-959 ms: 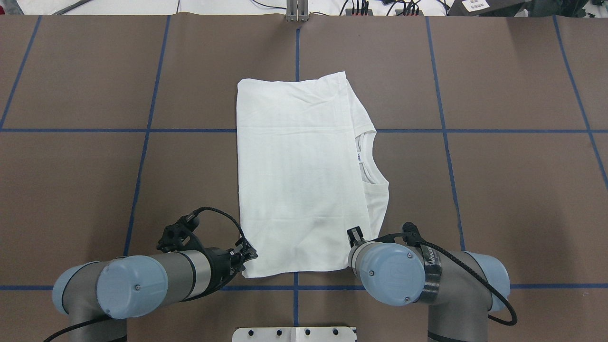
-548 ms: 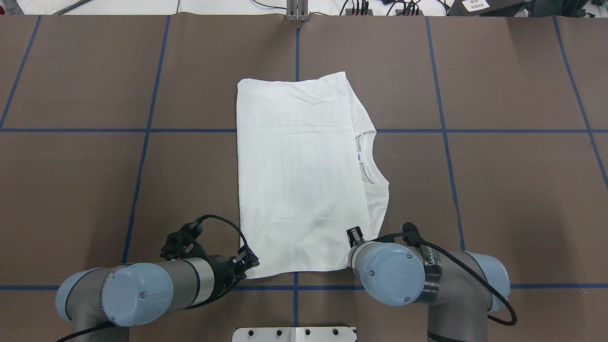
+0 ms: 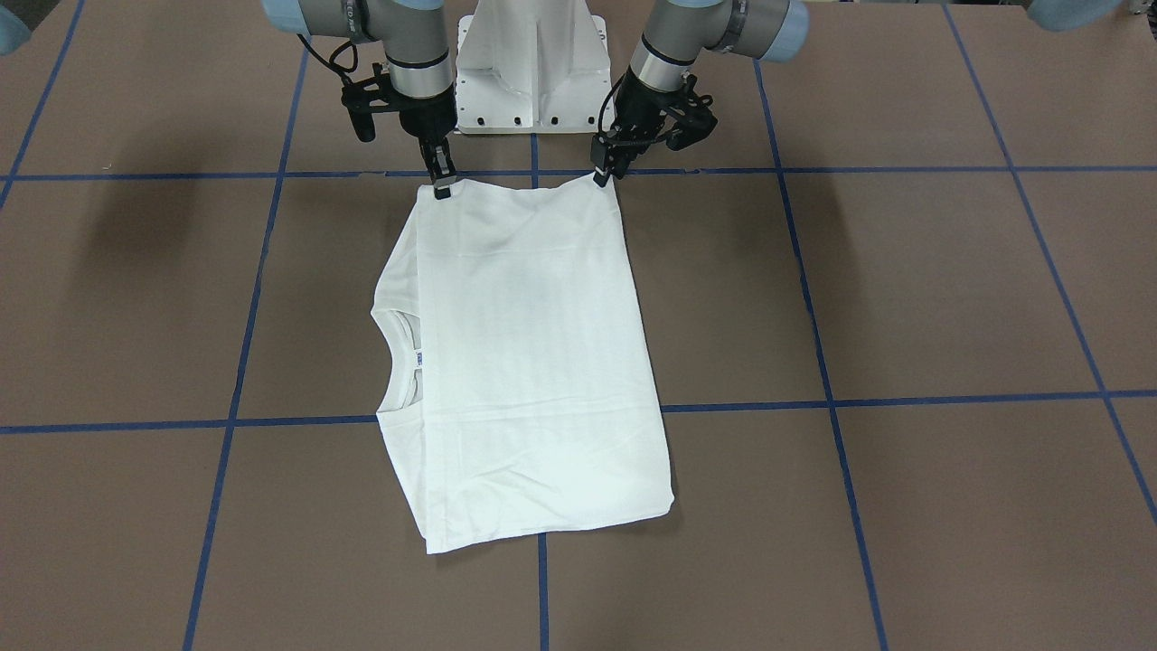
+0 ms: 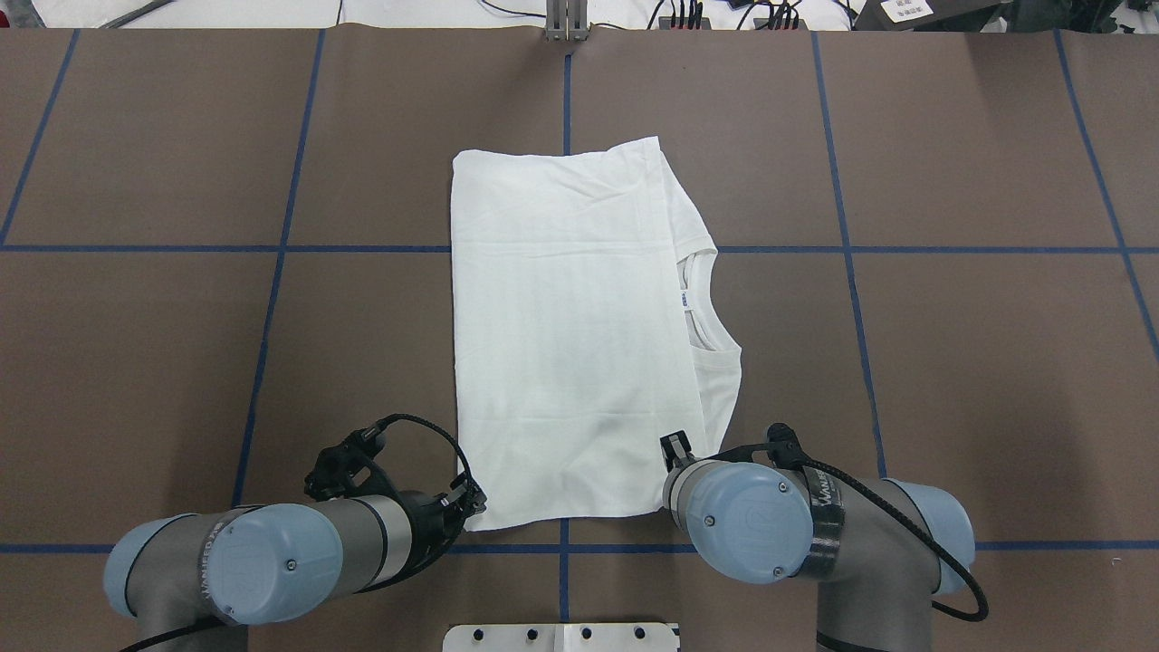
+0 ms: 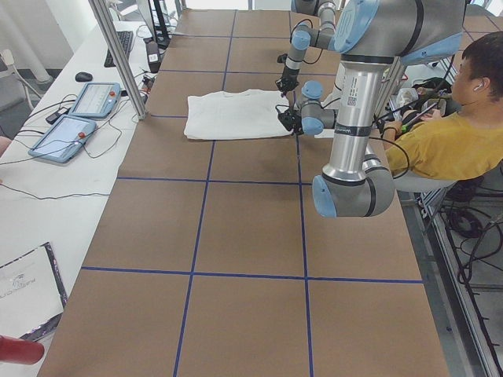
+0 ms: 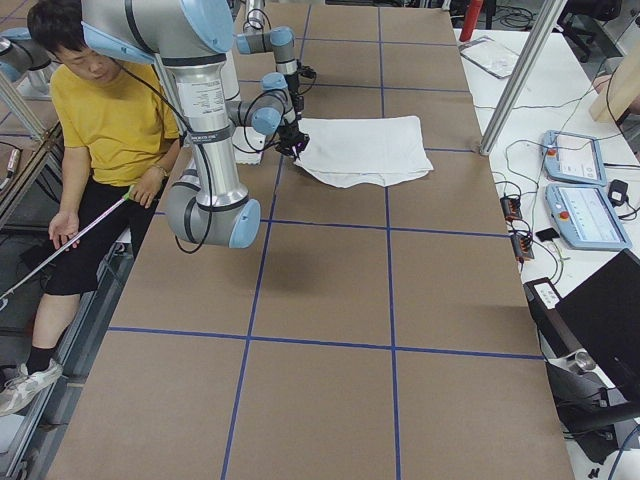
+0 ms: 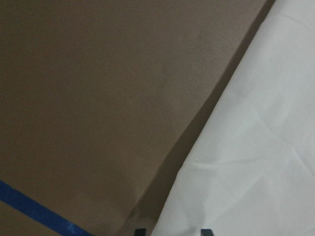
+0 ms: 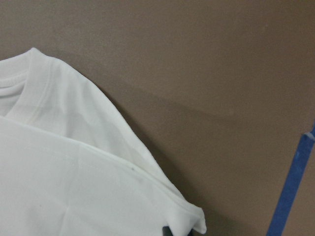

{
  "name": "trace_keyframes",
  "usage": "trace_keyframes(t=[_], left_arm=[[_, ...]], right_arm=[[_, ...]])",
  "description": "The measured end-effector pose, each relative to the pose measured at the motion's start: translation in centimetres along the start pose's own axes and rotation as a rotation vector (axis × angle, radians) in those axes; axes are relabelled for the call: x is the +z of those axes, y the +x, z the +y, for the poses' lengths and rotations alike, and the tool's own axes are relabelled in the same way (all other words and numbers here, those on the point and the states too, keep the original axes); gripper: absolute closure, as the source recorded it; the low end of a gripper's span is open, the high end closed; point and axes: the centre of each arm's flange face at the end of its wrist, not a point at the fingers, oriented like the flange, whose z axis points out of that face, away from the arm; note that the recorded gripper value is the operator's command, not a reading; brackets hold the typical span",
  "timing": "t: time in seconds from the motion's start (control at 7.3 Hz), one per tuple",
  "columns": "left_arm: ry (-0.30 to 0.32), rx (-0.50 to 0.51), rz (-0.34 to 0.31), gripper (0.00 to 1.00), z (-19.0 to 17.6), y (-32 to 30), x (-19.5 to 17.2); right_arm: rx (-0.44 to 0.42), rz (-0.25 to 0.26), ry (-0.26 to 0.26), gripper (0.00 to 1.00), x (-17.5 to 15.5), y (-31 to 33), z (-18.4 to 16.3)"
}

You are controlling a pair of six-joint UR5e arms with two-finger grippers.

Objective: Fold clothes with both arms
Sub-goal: 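Grasp the near edge corners with the left and right grippers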

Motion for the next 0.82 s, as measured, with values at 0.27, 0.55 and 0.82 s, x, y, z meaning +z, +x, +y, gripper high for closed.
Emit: trace_keyframes(t=[0.27,0.55,0.82], left_arm=[[0.001,0.0,-0.003,0.67,0.0,-0.08,0.06],[0.001,-0.002,-0.002,1.0,0.04,-0.01,0.04],[0.0,-0.002,-0.003,1.0,0.05,-0.03,0.04]], right_arm=[[0.0,-0.001,-0.001,1.0,-0.13,-0.01,-0.08],[-0.001,-0.001,-0.001,1.0,-0.16,0.0,-0.1],[0.0,0.0,-0.001,1.0,-0.15,0.07,-0.1]])
